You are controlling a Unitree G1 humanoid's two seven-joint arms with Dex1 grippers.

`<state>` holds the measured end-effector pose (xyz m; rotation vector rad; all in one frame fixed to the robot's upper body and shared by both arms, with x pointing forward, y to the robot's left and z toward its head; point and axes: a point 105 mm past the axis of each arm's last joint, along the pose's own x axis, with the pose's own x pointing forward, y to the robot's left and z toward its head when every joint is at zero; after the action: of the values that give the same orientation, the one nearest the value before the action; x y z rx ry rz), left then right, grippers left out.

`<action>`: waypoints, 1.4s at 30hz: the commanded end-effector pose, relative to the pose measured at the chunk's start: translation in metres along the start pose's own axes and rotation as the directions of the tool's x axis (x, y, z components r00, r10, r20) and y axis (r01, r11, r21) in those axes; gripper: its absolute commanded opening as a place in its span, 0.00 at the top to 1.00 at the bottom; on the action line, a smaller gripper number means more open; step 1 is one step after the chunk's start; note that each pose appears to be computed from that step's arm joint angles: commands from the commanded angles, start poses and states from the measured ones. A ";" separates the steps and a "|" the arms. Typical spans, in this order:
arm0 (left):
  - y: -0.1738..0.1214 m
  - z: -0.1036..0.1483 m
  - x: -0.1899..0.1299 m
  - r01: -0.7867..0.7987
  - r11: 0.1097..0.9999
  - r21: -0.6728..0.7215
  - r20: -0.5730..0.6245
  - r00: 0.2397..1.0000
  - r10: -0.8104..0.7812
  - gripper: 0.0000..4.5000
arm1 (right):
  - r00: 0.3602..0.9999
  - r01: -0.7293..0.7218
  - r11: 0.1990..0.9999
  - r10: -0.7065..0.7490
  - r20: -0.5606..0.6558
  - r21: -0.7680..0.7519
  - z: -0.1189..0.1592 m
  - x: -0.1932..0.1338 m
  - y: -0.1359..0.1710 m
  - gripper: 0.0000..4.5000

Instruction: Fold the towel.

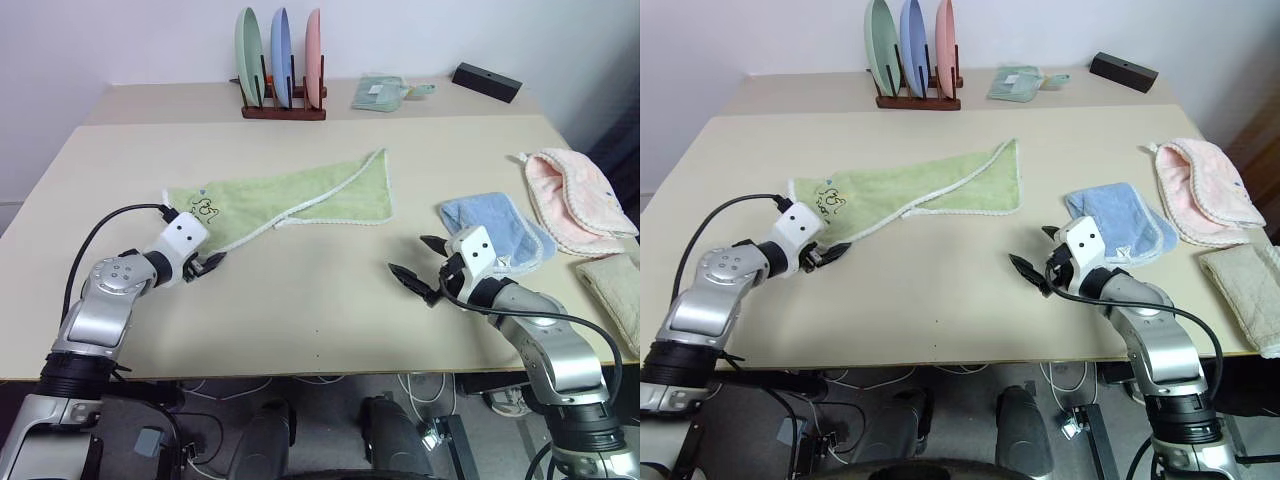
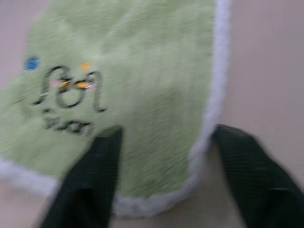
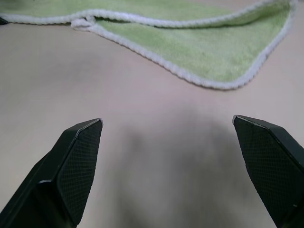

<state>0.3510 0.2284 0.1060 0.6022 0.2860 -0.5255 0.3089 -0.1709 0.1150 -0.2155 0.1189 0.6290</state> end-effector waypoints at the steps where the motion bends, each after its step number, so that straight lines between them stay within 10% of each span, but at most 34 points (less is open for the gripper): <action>1: 0.005 0.006 0.002 -0.012 1.000 0.019 0.013 1.000 0.011 0.76 | 0.998 0.004 0.999 -0.002 0.056 -0.038 0.014 -0.001 0.005 0.00; 3: 0.007 0.007 0.002 -0.022 0.999 0.025 0.013 1.000 0.022 0.99 | 0.998 0.007 0.999 -0.005 0.055 -0.037 0.014 -0.001 0.005 0.00; 9: 0.008 0.025 -0.001 -0.033 0.996 0.083 0.102 0.994 0.024 0.99 | 0.998 0.013 0.999 -0.011 0.057 -0.043 0.015 0.001 0.003 0.00; 17: -0.088 0.087 -0.033 0.412 0.904 0.112 0.319 0.847 -0.425 0.99 | 0.995 0.077 0.988 -0.068 0.074 -0.132 0.027 0.012 -0.015 0.00; 29: -0.059 -0.038 -0.097 0.432 0.901 -0.033 -0.190 0.883 -0.430 0.99 | 0.996 0.084 0.880 -0.055 0.076 -0.467 0.051 0.041 -0.037 0.00; 42: -0.028 -0.031 -0.074 0.241 0.970 -0.016 -0.061 0.968 -0.242 0.99 | 0.994 0.062 0.574 -0.105 0.002 -0.817 0.037 0.080 -0.056 0.00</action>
<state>0.2682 0.2555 0.0937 0.5728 0.4448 -0.7528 0.4028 -0.1625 0.1302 -1.1117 -0.0892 0.5778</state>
